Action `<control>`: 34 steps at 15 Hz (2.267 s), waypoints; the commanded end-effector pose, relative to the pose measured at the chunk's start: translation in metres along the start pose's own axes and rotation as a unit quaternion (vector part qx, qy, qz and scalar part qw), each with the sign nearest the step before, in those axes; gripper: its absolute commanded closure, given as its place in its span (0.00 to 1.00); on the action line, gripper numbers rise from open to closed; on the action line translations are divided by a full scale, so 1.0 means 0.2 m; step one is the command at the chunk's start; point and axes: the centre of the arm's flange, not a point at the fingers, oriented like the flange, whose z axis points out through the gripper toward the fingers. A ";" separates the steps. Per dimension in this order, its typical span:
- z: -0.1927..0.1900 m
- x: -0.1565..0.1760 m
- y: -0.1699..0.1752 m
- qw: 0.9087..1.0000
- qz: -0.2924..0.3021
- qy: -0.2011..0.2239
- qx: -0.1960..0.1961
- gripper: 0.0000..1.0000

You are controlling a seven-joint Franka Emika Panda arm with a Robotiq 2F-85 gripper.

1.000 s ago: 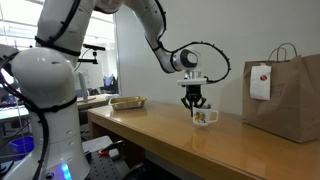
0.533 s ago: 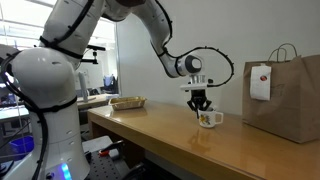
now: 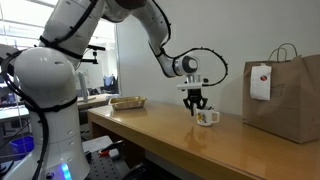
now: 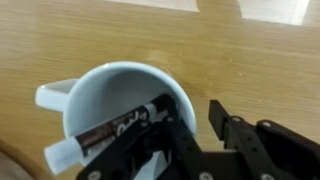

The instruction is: Move the mug to the right then take the marker out of the mug and put it on the table

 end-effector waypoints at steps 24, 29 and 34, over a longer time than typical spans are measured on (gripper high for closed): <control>-0.26 -0.07 -0.21 1.000 0.010 0.008 0.010 0.00; -0.37 -0.10 -0.24 1.000 0.019 0.005 0.024 0.00; -0.50 -0.14 -0.22 0.999 0.030 0.008 0.030 0.00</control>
